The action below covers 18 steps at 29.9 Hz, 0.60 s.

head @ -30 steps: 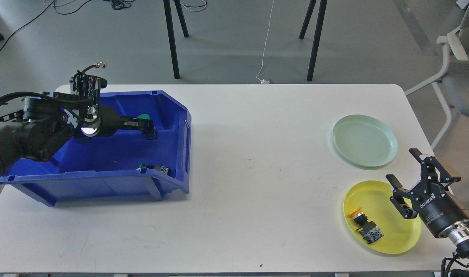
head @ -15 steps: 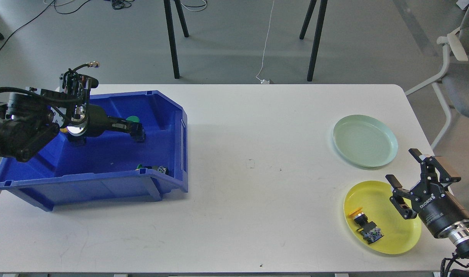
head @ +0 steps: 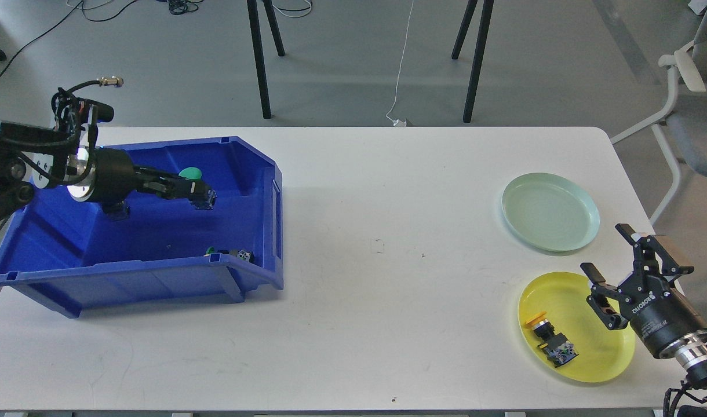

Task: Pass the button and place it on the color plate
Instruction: 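Lift the green button out of the bin with the left gripper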

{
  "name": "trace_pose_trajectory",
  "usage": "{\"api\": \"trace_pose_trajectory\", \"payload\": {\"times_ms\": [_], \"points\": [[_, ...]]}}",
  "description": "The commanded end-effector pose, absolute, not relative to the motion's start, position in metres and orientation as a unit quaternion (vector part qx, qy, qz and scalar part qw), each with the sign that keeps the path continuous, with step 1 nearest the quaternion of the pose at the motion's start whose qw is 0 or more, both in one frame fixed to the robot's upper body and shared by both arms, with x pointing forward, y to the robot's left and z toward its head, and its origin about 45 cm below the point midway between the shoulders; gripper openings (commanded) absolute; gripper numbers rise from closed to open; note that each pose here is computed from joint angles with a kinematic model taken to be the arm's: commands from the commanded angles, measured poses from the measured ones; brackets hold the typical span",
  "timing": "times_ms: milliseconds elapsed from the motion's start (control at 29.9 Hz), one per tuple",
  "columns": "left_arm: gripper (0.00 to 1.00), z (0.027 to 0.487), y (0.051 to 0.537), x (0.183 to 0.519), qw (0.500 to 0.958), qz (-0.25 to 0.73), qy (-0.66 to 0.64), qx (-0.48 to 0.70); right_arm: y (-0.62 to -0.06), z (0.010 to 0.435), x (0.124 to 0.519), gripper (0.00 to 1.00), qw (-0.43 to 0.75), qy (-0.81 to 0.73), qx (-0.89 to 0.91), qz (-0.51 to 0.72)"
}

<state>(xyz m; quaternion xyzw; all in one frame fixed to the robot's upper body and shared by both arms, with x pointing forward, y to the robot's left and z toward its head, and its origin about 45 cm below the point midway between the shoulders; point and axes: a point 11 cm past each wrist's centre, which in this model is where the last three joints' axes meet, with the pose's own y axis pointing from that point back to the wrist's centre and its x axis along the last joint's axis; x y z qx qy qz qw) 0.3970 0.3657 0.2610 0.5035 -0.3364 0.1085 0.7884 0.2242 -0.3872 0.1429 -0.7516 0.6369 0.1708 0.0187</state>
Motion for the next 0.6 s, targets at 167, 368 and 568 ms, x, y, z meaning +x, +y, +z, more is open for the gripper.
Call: {"api": "trace_pose_trajectory", "payload": {"times_ms": [167,368,568], "points": [[0.16,0.402,0.352,0.413,0.809,0.265,-0.412,0.327,-0.382,0.148,0.229,0.92,0.027,0.632,-0.757,0.166],[0.15,0.416,0.271,0.419,0.893,0.276,-0.339,0.11,-0.347,0.199,0.267,0.92,0.068,0.577,-0.808,0.101],[0.15,0.325,0.22,0.423,0.935,0.271,-0.221,0.053,-0.308,0.255,0.297,0.93,0.093,0.511,-0.854,-0.001]]}}
